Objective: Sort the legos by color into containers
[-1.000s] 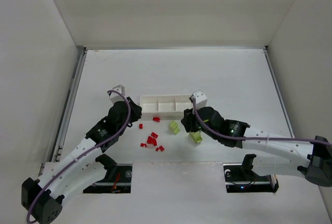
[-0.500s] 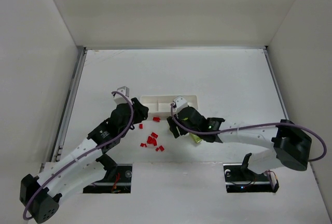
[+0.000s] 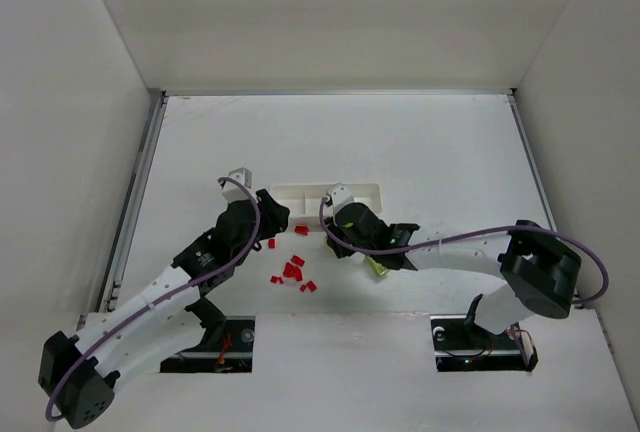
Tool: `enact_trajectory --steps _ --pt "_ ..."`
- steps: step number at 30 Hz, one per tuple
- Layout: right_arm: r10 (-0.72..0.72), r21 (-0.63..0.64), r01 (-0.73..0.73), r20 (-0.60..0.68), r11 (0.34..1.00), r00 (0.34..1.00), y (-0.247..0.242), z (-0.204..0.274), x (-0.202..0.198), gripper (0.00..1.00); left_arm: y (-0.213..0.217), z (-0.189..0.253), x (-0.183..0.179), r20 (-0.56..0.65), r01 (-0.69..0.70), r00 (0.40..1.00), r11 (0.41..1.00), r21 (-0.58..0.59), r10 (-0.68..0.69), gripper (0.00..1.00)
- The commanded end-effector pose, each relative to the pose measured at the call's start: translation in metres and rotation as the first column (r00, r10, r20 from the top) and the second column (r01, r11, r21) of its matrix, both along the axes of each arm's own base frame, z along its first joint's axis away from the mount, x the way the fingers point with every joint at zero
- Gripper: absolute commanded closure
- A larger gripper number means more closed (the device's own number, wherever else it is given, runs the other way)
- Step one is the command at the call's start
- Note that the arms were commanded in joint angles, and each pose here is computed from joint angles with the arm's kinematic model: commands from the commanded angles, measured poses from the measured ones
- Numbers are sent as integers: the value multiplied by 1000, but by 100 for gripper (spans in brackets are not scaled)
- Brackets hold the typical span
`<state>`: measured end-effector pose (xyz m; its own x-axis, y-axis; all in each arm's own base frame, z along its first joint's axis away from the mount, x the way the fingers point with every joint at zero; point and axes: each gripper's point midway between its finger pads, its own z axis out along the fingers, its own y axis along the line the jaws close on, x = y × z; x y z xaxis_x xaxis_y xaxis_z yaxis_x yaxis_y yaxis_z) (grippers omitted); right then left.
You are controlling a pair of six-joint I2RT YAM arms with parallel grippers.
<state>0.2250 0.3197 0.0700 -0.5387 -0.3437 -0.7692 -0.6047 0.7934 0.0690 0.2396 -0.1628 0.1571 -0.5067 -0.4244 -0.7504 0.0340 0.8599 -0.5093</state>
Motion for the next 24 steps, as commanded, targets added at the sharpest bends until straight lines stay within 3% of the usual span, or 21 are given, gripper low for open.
enact_trajectory --steps 1,7,11,14,17,24 --pt "-24 114 16 66 993 998 18 30 19 67 -6 0 2 12 7 1000 1000 -29 -7 58" --pt "-62 176 48 72 983 995 9 49 23 76 -13 9 6 34 19 999 997 -80 -17 46" --pt "-127 362 100 53 927 990 -7 96 30 79 -29 30 10 109 65 993 978 -197 -44 39" --pt "-144 580 121 -6 806 990 -13 148 32 79 -42 52 12 180 111 982 945 -308 -56 36" --pt "-128 720 120 -44 684 991 -10 182 35 79 -51 79 12 264 160 963 897 -411 -51 36" --pt "-71 890 200 -187 410 980 -6 225 48 81 -49 112 10 355 209 935 774 -598 21 34"
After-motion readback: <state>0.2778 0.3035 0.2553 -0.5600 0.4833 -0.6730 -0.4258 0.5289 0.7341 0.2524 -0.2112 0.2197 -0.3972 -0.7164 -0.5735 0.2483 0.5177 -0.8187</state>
